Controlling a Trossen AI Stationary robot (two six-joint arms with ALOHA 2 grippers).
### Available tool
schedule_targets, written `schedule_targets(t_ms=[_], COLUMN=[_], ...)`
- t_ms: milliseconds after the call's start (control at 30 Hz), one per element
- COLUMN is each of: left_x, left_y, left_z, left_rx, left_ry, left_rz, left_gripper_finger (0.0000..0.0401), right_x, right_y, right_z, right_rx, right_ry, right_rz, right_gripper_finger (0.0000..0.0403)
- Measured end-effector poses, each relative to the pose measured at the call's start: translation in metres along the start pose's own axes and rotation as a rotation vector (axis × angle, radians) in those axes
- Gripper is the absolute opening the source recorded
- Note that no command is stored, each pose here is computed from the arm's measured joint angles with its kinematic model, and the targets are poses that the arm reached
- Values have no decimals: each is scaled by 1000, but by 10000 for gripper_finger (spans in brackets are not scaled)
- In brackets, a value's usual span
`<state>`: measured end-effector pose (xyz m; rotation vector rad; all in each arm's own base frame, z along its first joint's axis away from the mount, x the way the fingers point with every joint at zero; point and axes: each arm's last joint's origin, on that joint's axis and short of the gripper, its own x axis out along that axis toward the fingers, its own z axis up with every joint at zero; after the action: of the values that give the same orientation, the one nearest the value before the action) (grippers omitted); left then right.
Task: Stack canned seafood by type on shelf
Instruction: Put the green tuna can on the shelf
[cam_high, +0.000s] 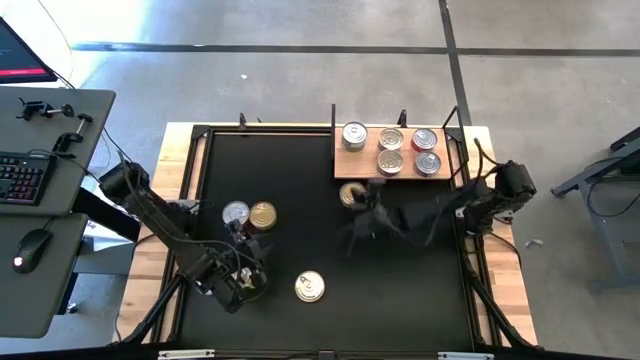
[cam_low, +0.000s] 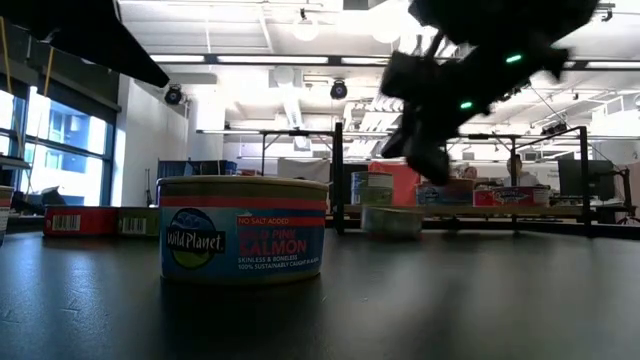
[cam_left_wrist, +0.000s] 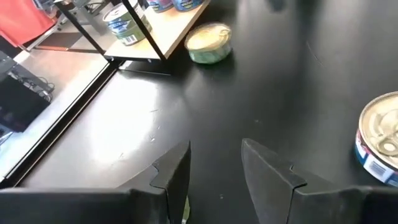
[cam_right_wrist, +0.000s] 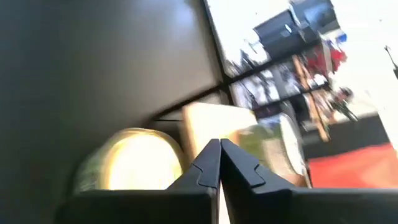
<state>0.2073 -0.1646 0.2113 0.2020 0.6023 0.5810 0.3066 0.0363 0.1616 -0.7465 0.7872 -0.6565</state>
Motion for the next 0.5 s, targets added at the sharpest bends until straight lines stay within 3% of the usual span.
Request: schedule_targets(t_ms=[100,167,400,500], left_x=[-3,-5,-10,-5], left_y=[-1,-2,-6,-12], left_z=[-1,-2,-6,-8], left_rx=[0,-3,-32,-10], left_ry=[-5,-8,-9,52], left_rz=[-9,-18,-42,-76], left_gripper_finger=[135,135,135,135], right_x=[22,30,22,29], right_y=[-17,-22,-27,-28], right_z=[-4,-7,-3,-12], right_rx=[33,36,159,249], right_ry=[44,46,-56,2], right_rz=[-38,-1,291,447], right_gripper_finger=[1,1,3,9])
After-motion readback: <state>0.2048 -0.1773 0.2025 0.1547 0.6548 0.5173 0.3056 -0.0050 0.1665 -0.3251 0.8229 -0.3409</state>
